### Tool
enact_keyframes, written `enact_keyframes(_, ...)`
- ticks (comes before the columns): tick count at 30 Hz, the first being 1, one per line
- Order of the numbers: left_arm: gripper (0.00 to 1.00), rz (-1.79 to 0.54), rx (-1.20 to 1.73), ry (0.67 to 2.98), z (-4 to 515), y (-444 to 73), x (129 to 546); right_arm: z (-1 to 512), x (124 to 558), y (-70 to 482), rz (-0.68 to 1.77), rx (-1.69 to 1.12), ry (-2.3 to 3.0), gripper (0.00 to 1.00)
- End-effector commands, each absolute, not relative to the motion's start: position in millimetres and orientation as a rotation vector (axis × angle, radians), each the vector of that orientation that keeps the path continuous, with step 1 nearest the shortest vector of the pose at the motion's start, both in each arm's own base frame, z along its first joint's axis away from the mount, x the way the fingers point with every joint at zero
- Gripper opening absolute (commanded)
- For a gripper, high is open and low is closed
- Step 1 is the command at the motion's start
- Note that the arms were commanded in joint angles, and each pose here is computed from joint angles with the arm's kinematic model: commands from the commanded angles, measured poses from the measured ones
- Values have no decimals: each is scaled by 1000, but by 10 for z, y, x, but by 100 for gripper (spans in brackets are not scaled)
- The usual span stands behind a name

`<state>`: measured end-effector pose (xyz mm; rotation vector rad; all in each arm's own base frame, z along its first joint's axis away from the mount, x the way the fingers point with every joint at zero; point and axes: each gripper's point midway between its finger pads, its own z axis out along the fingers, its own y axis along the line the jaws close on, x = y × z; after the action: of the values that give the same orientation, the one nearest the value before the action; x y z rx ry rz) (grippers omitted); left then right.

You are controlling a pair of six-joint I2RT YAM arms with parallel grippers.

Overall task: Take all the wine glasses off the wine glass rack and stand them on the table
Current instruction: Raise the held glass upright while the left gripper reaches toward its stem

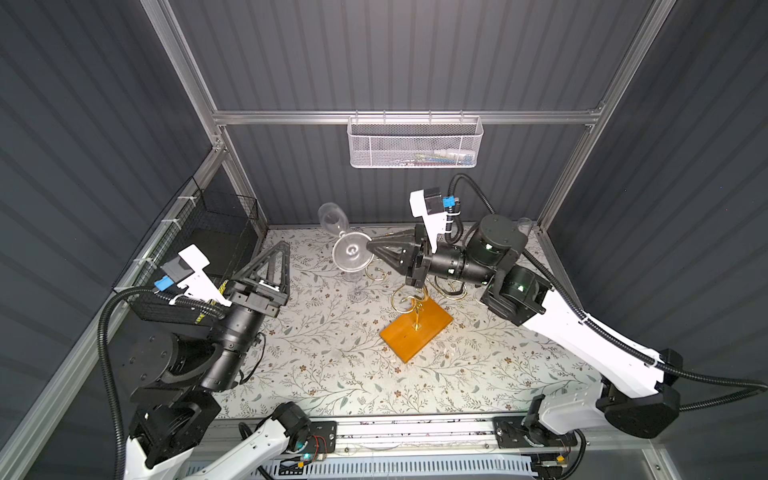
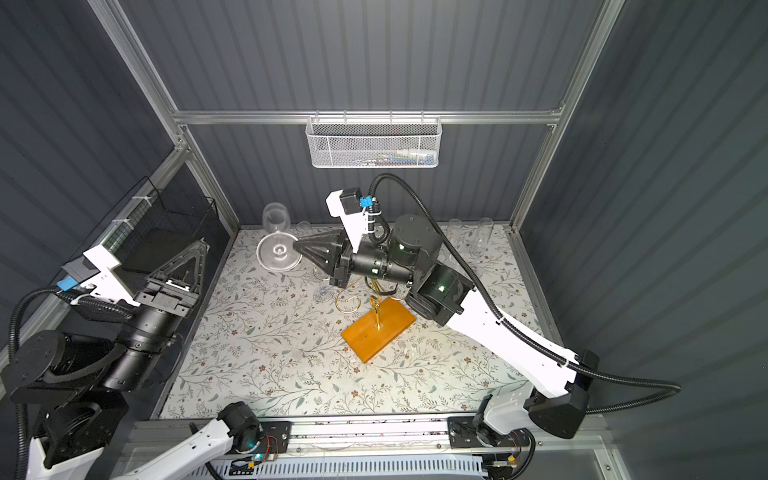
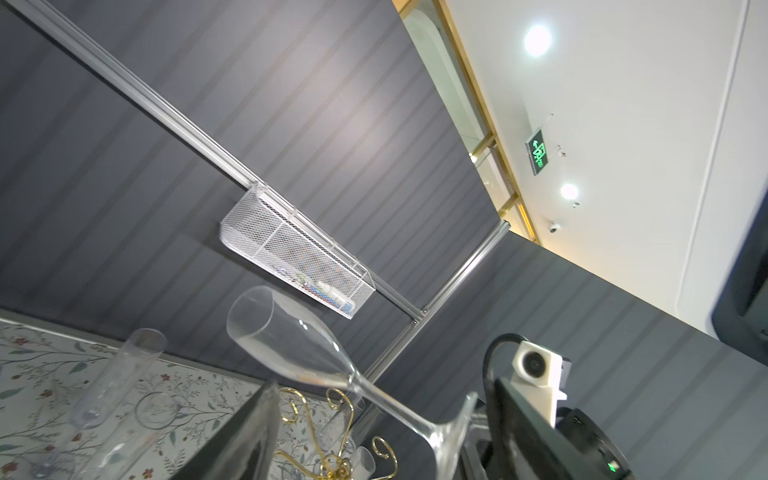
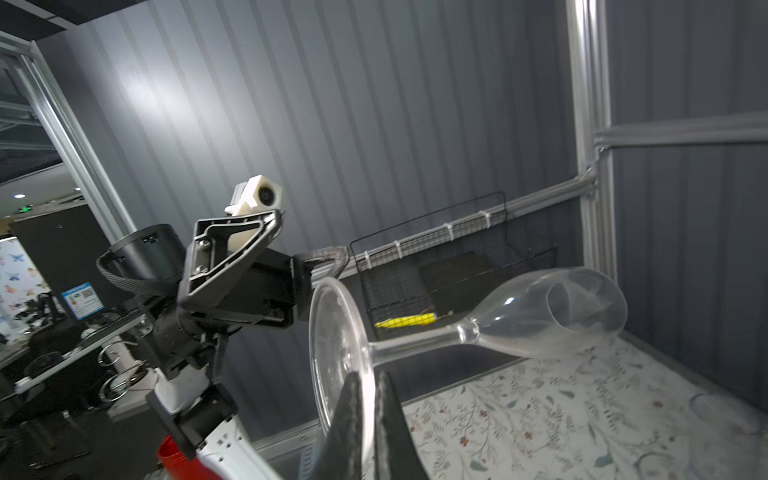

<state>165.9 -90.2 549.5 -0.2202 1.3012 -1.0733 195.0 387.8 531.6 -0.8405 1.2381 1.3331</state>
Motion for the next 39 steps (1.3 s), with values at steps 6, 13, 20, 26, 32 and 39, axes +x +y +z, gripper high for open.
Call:
enact_keyframes(6,84,-1339,-97,1347,5598,-1586,1796,5624,1891,3552,1060,-922,870,0)
enact_keyframes(13,84,-1401,-98,1322,5742,-1820,1976,5582,1789,3295,931,-957,743,0)
enact_keyframes(20,83,-1620,12,1364,5777,-2347,2046,5510,1680,3108,822,-999,681,0)
enact_keyframes(26,79,-1734,137,1403,5845,-2614,1976,5486,1578,2920,718,-1022,649,0)
enact_keyframes(32,69,-1868,230,1480,5713,-2878,1944,5445,1489,2811,635,-1057,616,0)
enact_keyframes(39,53,-1899,297,1497,5690,-2927,1857,5360,1425,2786,577,-1135,583,0)
